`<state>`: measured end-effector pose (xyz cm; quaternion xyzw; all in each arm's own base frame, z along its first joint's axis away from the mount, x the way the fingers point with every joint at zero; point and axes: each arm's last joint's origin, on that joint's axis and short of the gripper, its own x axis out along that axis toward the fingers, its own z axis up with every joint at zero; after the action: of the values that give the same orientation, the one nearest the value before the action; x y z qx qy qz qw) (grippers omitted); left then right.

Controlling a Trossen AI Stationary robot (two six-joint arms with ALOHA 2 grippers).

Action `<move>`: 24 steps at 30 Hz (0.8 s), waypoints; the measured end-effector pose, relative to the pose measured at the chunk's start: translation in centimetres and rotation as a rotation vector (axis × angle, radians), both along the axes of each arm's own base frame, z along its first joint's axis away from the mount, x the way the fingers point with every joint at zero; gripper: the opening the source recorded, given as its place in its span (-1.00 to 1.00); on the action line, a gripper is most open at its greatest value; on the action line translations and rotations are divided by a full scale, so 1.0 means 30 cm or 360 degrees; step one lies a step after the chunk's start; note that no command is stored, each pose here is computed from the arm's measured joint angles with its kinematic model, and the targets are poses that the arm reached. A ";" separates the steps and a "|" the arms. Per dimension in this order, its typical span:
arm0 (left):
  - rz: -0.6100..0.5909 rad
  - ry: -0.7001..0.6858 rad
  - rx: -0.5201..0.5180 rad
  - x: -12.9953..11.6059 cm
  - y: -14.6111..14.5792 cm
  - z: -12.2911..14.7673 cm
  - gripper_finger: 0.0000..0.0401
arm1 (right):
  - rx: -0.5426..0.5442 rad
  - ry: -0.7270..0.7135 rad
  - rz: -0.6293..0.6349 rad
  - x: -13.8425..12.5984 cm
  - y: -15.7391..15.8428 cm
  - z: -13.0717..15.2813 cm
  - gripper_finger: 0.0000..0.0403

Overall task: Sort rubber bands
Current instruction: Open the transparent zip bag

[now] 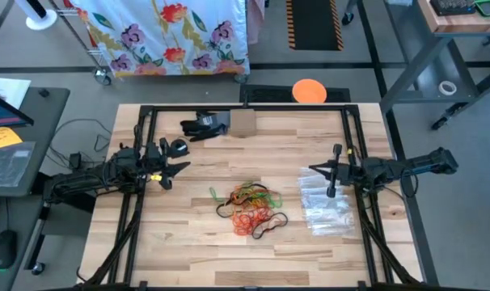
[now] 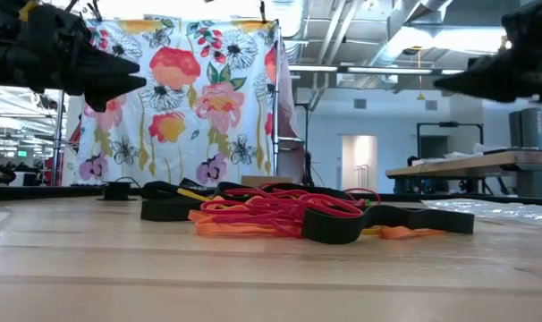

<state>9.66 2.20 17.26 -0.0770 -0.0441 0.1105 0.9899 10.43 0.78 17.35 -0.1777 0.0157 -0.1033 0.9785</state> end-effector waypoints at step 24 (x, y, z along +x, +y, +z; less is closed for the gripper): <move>-0.0084 0.0048 -0.0013 0.217 0.044 0.224 -0.19 | 0.0766 -0.0195 -0.0174 -0.008 -0.032 0.056 -0.96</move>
<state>16.18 3.51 23.96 -0.0806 -0.0268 0.0857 0.9927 10.20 -0.19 19.02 0.0682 -0.0097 -0.1598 0.9847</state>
